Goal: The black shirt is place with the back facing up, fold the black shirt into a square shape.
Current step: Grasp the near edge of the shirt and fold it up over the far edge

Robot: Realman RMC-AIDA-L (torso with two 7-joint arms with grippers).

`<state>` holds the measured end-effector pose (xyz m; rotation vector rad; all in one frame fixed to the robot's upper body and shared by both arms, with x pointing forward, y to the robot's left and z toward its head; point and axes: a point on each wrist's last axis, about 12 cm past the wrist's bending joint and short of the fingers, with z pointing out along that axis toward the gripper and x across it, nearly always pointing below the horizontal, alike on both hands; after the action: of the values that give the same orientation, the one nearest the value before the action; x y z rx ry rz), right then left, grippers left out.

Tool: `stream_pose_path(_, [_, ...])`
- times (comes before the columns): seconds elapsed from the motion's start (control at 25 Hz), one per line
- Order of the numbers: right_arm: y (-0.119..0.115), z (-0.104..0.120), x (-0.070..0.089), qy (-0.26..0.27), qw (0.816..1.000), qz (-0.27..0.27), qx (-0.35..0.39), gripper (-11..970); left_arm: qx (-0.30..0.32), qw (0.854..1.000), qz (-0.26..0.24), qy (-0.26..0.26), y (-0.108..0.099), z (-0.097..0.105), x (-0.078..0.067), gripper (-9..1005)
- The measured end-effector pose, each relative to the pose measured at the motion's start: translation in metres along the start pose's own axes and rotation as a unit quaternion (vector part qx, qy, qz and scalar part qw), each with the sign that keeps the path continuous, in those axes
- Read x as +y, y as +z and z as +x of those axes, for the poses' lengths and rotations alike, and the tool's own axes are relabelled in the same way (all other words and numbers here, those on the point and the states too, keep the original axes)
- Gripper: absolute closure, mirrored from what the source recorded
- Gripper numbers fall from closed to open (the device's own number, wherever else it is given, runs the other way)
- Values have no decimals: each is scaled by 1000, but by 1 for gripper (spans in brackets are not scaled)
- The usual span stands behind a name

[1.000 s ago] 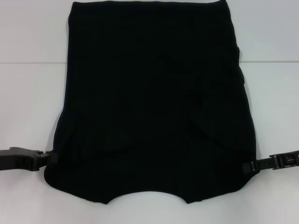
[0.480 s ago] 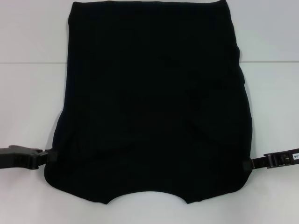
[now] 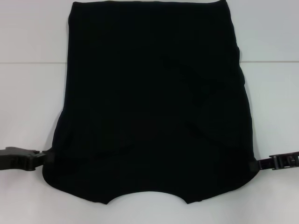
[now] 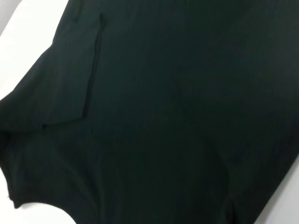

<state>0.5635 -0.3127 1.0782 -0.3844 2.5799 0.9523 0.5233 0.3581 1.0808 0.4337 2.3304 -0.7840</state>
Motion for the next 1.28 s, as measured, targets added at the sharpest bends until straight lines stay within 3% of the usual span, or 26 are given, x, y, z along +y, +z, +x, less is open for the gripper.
stream_pose_path(0.52, [-33, 49, -15, 11, 999, -48, -22, 896, -55, 996, 26, -65, -41, 28, 3, 873])
stream_pose_path(1.0, [-62, 101, -20, -5, 997, -71, -18, 897, -29, 992, 97, -81, -57, 71, -19, 862])
stream_pose_path(1.28, [-73, 124, -24, 6, 997, -73, -16, 897, -13, 989, 118, -91, -62, 85, -28, 855])
